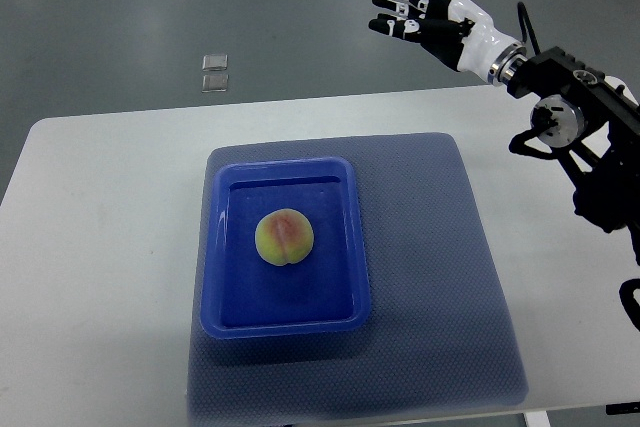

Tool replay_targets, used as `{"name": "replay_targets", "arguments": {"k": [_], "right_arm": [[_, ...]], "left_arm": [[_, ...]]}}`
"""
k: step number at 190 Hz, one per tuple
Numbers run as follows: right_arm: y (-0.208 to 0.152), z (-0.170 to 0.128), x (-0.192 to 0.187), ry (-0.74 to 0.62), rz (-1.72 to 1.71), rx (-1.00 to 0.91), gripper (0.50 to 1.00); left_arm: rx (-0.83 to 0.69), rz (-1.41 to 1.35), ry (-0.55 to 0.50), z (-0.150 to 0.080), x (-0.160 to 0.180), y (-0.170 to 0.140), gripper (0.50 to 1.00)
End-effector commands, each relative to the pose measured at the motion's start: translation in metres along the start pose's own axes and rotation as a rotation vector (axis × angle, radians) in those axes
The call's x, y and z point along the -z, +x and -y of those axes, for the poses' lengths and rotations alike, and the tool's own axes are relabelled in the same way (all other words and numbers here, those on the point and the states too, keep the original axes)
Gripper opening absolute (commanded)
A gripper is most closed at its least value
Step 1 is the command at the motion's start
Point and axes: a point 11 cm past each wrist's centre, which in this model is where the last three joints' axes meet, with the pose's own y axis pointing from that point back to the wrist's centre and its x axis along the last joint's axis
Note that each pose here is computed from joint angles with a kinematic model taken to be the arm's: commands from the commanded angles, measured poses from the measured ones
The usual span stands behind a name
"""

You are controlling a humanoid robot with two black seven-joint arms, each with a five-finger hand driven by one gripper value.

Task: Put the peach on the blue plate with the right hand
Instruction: 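Open the right hand and withdraw it upward away from the tray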

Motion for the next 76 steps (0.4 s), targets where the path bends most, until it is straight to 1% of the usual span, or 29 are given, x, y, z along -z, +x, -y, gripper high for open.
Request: {"name": "replay_targets", "arguments": {"k": [1,15,18,28,45,76], "right_arm": [[0.031,-0.021,-0.023,0.107,0.285,-0.139,0.932],[0.054,-0.033,-0.039,0.15,0.398,-0.231,0.932],[0.065,-0.04,-0.045,0.167,0.43,-0.28,0.932],[0.077,-0.048,-0.057,0.182,0.471,-0.34,0.932],[0.074,-0.047,-0.073,0.182,0.52,-0.359,0.932],[0.071,-0.046,-0.074,0.186,0.527,-0.347,0.932]], "left_arm": [[0.0,0.0,0.0,0.0,0.0,0.0,1.0],[-0.001,0.0,0.0,0.0,0.0,0.0,1.0],[-0.001,0.002,0.001,0.0,0.0,0.0,1.0],[0.0,0.002,0.001,0.0,0.0,0.0,1.0],[0.0,0.003,0.002,0.0,0.0,0.0,1.0],[0.009,0.012,0.003,0.0,0.001,-0.004,1.0]]}}
